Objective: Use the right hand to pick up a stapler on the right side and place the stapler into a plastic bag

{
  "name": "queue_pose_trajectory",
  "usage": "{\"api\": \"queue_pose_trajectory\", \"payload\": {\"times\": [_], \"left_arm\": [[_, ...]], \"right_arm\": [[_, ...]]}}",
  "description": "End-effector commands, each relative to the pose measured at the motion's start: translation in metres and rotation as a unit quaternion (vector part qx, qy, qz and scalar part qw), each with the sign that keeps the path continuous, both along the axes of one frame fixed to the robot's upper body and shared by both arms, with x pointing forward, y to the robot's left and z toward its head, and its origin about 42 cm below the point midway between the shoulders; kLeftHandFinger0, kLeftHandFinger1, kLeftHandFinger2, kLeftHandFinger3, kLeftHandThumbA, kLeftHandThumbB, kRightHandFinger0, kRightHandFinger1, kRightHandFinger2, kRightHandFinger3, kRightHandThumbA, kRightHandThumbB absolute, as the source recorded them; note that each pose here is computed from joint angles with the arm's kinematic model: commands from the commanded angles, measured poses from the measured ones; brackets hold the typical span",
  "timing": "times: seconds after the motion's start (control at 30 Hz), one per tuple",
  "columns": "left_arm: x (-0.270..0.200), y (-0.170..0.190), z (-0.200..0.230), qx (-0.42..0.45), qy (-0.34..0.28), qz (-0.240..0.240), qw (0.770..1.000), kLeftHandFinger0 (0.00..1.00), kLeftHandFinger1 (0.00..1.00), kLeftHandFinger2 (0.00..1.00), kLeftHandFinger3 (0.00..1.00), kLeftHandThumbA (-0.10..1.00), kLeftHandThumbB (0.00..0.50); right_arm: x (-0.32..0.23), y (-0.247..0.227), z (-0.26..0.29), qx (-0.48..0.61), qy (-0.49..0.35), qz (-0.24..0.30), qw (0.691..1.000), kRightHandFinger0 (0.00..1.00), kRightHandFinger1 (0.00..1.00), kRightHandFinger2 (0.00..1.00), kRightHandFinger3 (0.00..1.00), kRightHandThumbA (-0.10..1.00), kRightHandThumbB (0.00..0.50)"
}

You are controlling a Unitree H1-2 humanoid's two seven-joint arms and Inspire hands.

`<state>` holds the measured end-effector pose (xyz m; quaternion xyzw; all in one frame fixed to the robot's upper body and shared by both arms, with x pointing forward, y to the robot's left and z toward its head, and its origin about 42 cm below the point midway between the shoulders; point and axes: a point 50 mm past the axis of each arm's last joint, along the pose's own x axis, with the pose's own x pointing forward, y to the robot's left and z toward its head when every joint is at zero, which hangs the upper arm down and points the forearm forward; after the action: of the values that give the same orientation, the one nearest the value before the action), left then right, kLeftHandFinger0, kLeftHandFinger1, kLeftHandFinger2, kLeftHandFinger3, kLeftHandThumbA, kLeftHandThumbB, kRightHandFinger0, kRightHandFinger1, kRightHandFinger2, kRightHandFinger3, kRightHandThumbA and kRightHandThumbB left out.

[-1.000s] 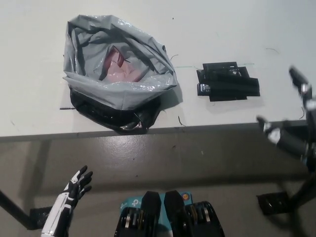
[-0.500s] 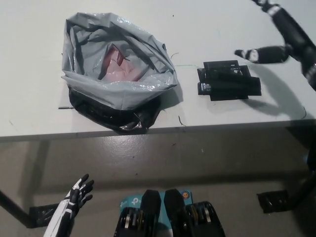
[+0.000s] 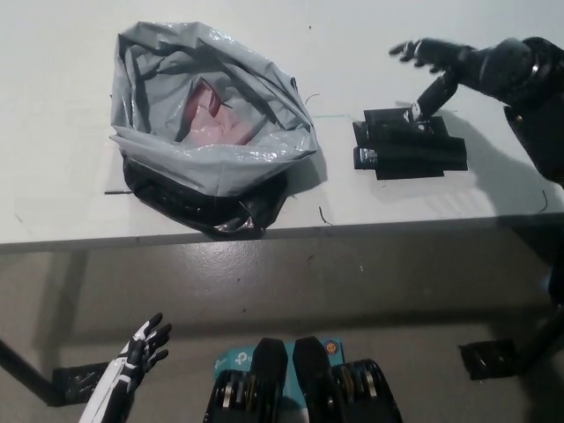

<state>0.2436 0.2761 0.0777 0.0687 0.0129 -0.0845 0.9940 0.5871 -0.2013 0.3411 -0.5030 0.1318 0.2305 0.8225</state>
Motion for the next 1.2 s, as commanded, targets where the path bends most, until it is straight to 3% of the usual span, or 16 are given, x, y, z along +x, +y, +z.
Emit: {"api": "queue_pose_trajectory", "payload": {"times": [0.0,0.07,0.17,0.23,0.33,0.4,0.47,0.5,0.6,0.77,1.07,1.17], "left_arm": [[0.003,0.0,0.019,0.008,-0.051,-0.038,0.998,1.0,1.0,1.0,1.0,1.0,0.345],[0.003,-0.001,0.019,0.007,-0.049,-0.042,0.998,1.0,1.0,1.0,1.0,1.0,0.346],[0.0,-0.003,0.021,0.015,-0.048,-0.046,0.998,1.0,1.0,1.0,1.0,1.0,0.351],[0.0,-0.004,0.021,0.012,-0.047,-0.048,0.998,1.0,1.0,1.0,1.0,1.0,0.361],[0.003,-0.005,0.021,0.013,-0.048,-0.053,0.997,1.0,1.0,1.0,1.0,1.0,0.362],[0.003,-0.005,0.02,0.016,-0.046,-0.057,0.997,1.0,1.0,1.0,1.0,1.0,0.36],[0.003,-0.006,0.021,0.016,-0.045,-0.059,0.997,1.0,1.0,1.0,1.0,1.0,0.359],[0.003,-0.007,0.021,0.015,-0.045,-0.062,0.997,1.0,1.0,1.0,1.0,1.0,0.351],[0.003,-0.008,0.02,0.018,-0.046,-0.065,0.997,1.0,1.0,1.0,1.0,1.0,0.352],[0.004,-0.008,0.019,0.026,-0.048,-0.067,0.996,1.0,1.0,1.0,1.0,1.0,0.354],[0.005,-0.009,0.02,0.03,-0.05,-0.071,0.996,1.0,1.0,1.0,1.0,1.0,0.372],[0.006,-0.01,0.021,0.033,-0.055,-0.073,0.995,1.0,1.0,1.0,1.0,1.0,0.354]], "right_arm": [[0.012,0.02,0.071,-0.085,0.007,0.046,0.995,1.0,1.0,1.0,1.0,0.93,0.426],[0.013,0.018,0.065,-0.076,0.019,0.041,0.996,1.0,1.0,1.0,1.0,0.95,0.427],[0.013,0.014,0.052,-0.07,0.049,0.023,0.996,1.0,1.0,1.0,1.0,0.98,0.473],[0.012,0.012,0.043,-0.069,0.059,0.015,0.996,1.0,1.0,1.0,1.0,0.99,0.45],[0.013,0.008,0.033,-0.048,0.063,-0.007,0.997,1.0,1.0,1.0,1.0,0.89,0.481],[0.011,0.006,0.015,-0.099,0.06,0.015,0.993,1.0,1.0,1.0,1.0,1.0,0.446],[0.01,0.005,0.007,-0.118,0.065,0.031,0.99,1.0,1.0,1.0,1.0,1.0,0.443],[0.009,0.003,-0.001,-0.118,0.067,0.023,0.99,1.0,1.0,1.0,1.0,1.0,0.478],[0.007,0.002,-0.012,-0.119,0.072,0.011,0.99,1.0,1.0,1.0,1.0,1.0,0.467],[0.004,-0.001,-0.033,-0.126,0.073,0.007,0.989,1.0,1.0,1.0,1.0,0.99,0.5],[0.0,-0.005,-0.053,-0.144,0.068,0.006,0.987,1.0,1.0,1.0,1.0,0.99,0.483],[0.0,-0.006,-0.057,-0.142,0.06,0.003,0.988,1.0,1.0,1.0,1.0,0.98,0.484]]}}
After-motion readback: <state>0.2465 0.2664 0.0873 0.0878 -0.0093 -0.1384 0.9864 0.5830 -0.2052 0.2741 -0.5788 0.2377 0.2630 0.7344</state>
